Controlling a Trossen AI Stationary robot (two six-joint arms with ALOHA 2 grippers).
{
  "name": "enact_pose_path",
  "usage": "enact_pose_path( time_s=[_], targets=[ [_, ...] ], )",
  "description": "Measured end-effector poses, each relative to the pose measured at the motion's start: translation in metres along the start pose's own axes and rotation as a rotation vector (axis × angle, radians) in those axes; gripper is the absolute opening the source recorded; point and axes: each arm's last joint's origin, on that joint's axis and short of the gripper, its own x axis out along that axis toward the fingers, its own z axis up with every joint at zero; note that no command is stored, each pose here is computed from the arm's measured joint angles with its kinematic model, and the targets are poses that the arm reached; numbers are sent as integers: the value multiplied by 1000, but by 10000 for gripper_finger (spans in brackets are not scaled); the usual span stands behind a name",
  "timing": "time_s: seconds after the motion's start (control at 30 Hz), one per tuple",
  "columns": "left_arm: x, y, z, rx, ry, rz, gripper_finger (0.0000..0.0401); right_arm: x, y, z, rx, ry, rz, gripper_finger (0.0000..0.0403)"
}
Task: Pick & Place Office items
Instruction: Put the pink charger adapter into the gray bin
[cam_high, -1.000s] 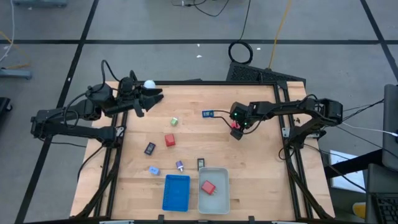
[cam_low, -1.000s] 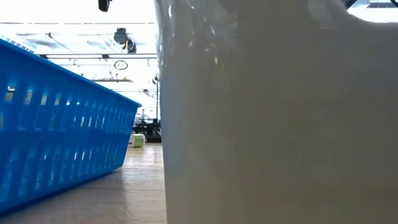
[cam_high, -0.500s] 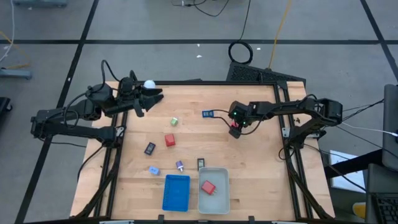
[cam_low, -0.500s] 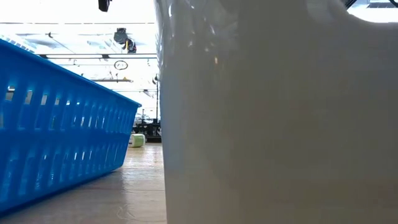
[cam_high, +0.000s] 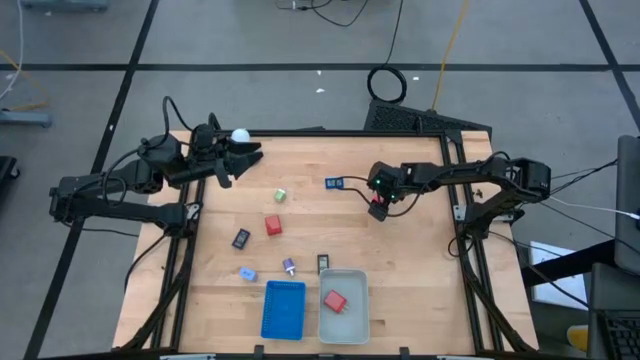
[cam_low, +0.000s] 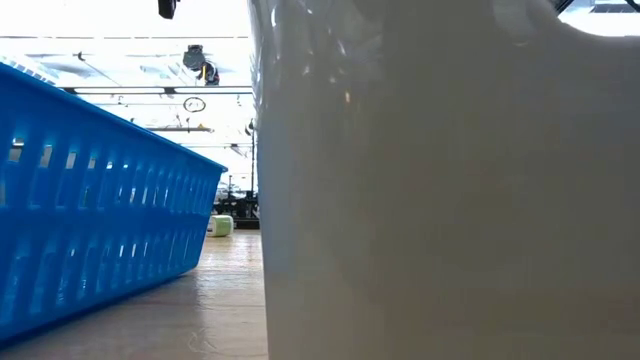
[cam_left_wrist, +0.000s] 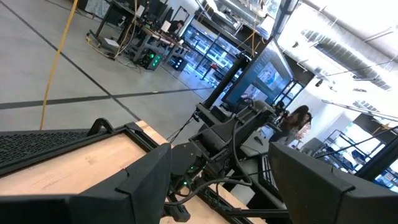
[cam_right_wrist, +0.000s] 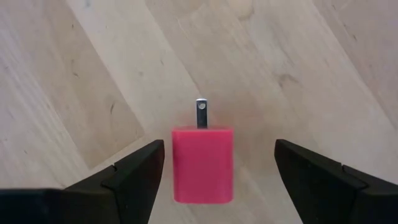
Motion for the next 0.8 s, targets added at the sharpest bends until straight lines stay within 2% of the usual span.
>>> enact_pose_path(
  time_s=[0.5, 0.8],
  targets=[
    [0, 0, 0, 3, 1, -1, 271, 12, -3, -14, 25, 27, -1, 297],
    [0, 0, 0, 4, 1, -2, 271, 13, 10, -15, 37, -19, 35, 297]
  ],
)
